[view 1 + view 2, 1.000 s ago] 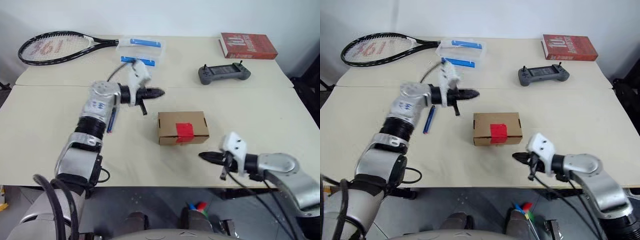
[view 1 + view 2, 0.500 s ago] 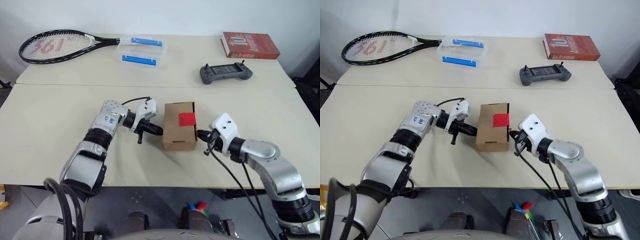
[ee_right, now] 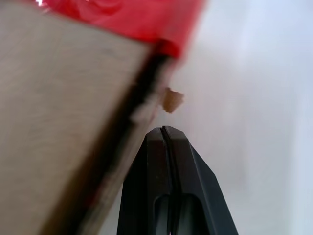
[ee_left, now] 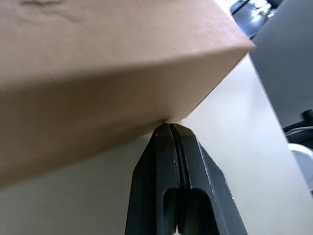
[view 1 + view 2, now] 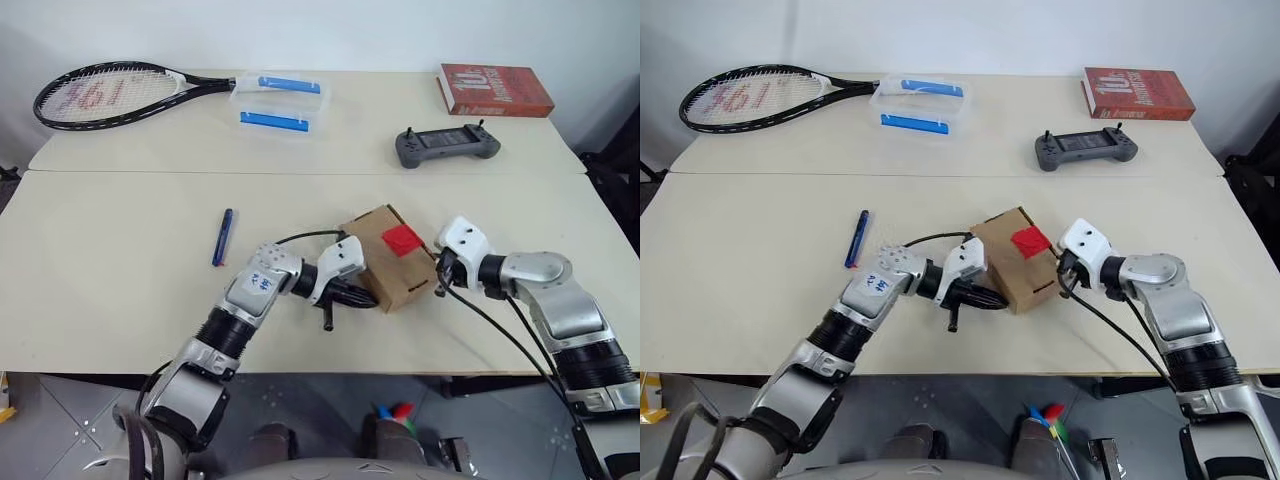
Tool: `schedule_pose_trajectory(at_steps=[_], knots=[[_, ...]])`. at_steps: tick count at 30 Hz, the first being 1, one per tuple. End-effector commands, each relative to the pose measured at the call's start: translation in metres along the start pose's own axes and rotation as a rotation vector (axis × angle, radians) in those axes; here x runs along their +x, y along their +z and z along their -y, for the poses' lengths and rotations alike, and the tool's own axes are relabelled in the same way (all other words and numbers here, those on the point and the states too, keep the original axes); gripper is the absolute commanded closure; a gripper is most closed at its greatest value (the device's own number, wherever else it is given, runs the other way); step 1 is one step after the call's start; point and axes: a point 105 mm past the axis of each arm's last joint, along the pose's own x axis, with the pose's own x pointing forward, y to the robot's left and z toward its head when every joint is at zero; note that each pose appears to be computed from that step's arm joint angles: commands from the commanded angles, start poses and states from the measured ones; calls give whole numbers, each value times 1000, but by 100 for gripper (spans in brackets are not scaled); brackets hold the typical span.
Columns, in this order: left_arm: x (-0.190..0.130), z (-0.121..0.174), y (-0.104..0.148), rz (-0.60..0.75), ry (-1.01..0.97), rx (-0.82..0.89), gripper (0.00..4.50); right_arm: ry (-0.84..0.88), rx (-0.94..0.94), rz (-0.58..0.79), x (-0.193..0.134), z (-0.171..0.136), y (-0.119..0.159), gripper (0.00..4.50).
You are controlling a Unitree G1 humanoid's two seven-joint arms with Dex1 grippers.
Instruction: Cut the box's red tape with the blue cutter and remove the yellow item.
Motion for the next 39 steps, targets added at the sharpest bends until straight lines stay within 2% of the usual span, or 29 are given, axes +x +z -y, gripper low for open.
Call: schedule_pose_trajectory(at_steps=[1,4,8,10,11,12,14,16,19,20,24,25,26,28,32,35,39], knots=[[-8,4,11,21,2,45,448,-20,-47,6,-4,11,2,450],[-15,8,16,25,-14,78,448,21,-80,-18,-10,11,-6,450],[-41,12,15,-53,-38,218,448,-17,-112,19,-31,28,-2,450],[-73,-7,31,8,88,242,448,14,-99,121,-54,29,12,450],[-94,-15,33,8,150,277,431,110,-60,235,-70,16,27,433],[-107,-20,34,2,189,303,411,187,-43,315,-81,6,37,415],[-139,-22,26,-20,232,291,364,177,2,360,-96,4,43,364],[-178,-19,11,10,298,216,300,174,-13,354,-105,-2,46,287],[-224,-9,-5,32,425,205,202,222,61,402,-111,-21,63,178],[-236,-3,-10,36,456,189,177,232,76,417,-112,-27,69,155],[-284,32,-54,3,635,12,57,282,37,565,-108,-60,97,20],[-295,40,-65,10,689,-21,29,291,28,578,-106,-65,99,0],[-309,51,-76,41,757,-49,3,318,12,609,-106,-73,102,0],[-345,75,-105,31,959,-86,3,376,10,659,-103,-85,104,0],[-380,116,-139,29,1193,-190,3,427,-13,706,-98,-89,102,0],[-388,139,-152,43,1275,-264,3,441,-24,704,-95,-87,98,0],[-381,148,-149,110,1325,-288,3,433,-51,710,-94,-79,96,0]])
